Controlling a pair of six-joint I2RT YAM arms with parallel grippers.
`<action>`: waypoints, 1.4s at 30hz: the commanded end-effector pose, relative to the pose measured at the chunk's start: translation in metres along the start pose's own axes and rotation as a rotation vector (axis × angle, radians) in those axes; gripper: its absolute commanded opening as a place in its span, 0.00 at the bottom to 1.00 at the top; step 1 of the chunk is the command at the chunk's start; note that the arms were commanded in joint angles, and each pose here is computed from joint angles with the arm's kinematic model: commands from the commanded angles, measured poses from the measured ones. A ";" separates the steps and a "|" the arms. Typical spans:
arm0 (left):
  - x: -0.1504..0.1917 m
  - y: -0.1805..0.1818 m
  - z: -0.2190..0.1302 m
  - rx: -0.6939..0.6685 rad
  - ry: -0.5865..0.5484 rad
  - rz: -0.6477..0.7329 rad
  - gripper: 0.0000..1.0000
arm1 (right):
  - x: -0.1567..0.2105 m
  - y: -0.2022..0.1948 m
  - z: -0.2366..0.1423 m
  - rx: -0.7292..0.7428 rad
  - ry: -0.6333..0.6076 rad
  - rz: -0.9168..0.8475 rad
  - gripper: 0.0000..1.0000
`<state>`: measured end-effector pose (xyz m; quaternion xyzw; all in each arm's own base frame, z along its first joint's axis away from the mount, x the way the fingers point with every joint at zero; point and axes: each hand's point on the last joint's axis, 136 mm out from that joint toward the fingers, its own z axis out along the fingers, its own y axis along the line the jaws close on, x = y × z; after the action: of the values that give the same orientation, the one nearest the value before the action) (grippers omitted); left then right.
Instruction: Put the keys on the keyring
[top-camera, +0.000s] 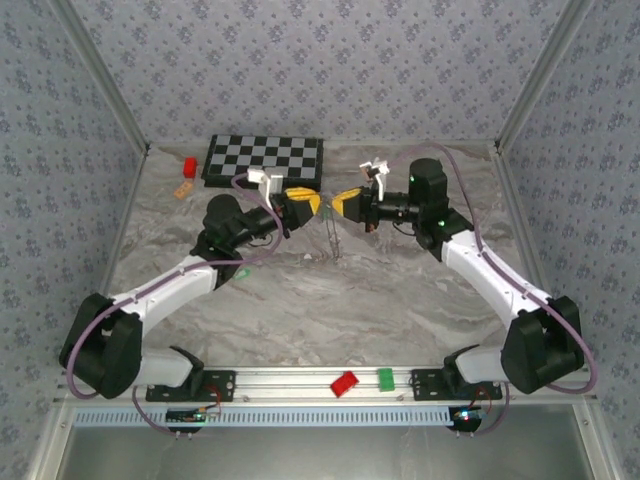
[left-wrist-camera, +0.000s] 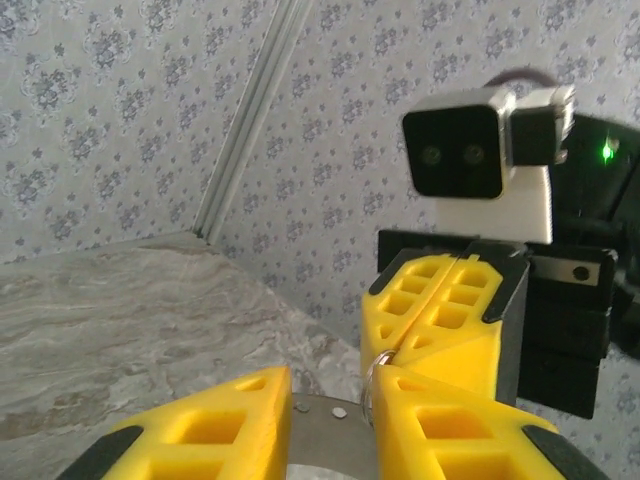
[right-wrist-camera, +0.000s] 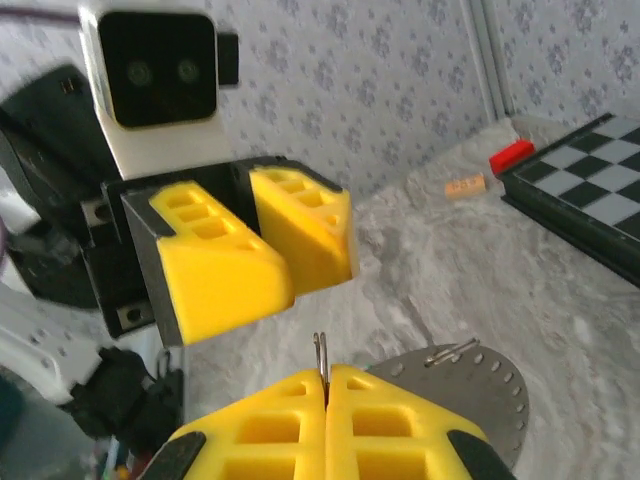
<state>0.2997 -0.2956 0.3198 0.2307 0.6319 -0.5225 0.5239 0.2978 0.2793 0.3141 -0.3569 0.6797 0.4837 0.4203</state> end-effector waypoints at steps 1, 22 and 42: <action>0.001 -0.013 -0.003 0.042 0.082 0.078 0.27 | 0.031 0.004 0.000 0.039 0.216 -0.066 0.00; 0.032 -0.025 -0.009 0.156 0.235 0.080 0.27 | 0.036 0.012 0.010 -0.006 0.331 -0.150 0.00; 0.050 -0.024 -0.002 0.211 0.316 0.040 0.20 | 0.035 0.028 0.010 -0.079 0.315 -0.156 0.00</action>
<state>0.2648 -0.3106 0.2660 0.3519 0.6691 -0.5218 0.3953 0.2706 0.2896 0.2717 -0.4812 0.7133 0.3942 0.3228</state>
